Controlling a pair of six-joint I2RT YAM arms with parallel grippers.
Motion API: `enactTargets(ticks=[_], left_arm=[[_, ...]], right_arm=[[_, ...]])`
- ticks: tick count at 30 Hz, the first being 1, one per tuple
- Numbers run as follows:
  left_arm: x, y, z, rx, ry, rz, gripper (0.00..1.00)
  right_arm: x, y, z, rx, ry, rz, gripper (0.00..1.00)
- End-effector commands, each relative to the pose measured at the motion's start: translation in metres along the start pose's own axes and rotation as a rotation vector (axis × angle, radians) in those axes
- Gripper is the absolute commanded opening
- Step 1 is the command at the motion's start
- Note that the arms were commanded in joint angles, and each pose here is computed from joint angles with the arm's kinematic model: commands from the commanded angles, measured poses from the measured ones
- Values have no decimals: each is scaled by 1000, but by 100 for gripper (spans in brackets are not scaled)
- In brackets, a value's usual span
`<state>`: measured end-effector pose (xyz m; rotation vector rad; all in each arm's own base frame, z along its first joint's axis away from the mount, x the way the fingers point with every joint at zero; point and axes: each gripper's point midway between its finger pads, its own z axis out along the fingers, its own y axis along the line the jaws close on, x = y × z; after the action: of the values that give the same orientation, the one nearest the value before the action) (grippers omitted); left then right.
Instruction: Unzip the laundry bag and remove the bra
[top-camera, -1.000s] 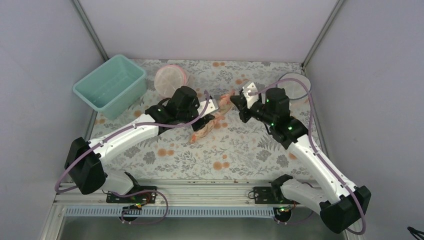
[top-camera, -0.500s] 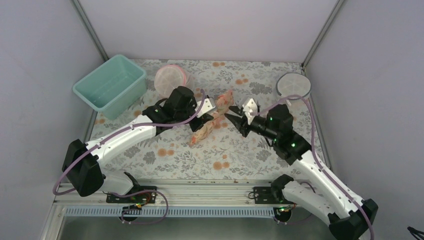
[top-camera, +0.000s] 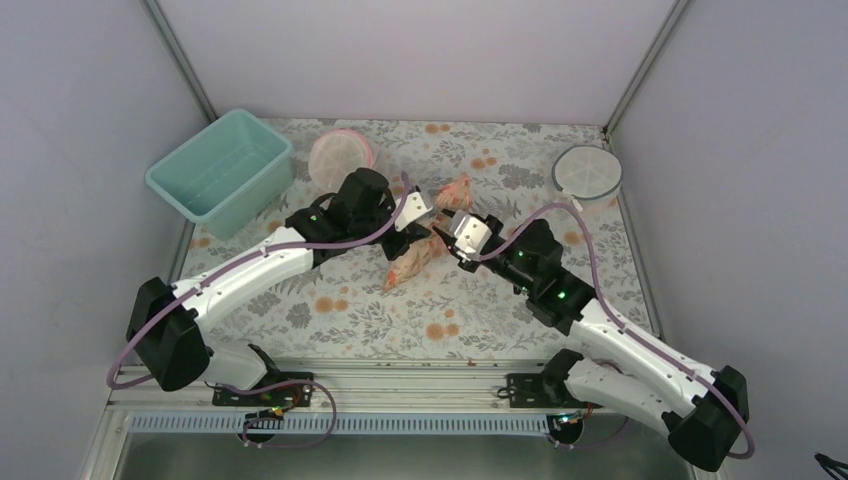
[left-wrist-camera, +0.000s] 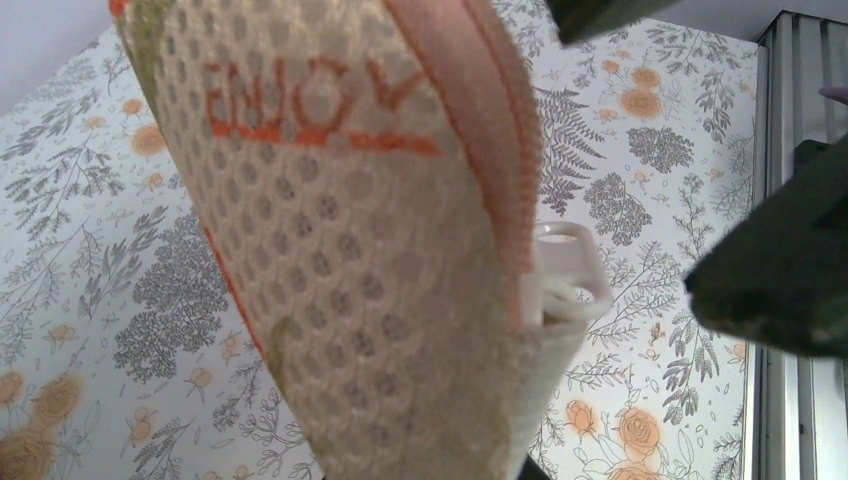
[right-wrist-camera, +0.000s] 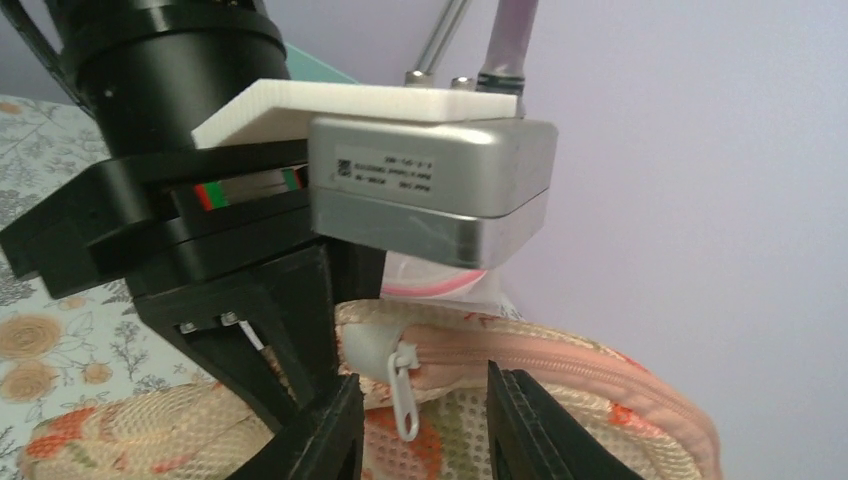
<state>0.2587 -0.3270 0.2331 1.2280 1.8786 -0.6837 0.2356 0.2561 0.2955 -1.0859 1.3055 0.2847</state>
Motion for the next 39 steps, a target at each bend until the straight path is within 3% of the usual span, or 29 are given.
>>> enactTargets(ticks=[1, 11, 16, 39], left_arm=[[-25, 0, -5, 10, -67, 9, 2], [-28, 0, -6, 14, -73, 10, 2], [-28, 0, -5, 14, -70, 10, 2], [-24, -1, -2, 22, -61, 7, 2]], right_arm=[[-4, -8, 3, 57, -17, -54, 32], [14, 10, 6, -10, 32, -66, 28], [12, 4, 8, 14, 38, -66, 22], [-7, -11, 9, 57, 14, -47, 26]])
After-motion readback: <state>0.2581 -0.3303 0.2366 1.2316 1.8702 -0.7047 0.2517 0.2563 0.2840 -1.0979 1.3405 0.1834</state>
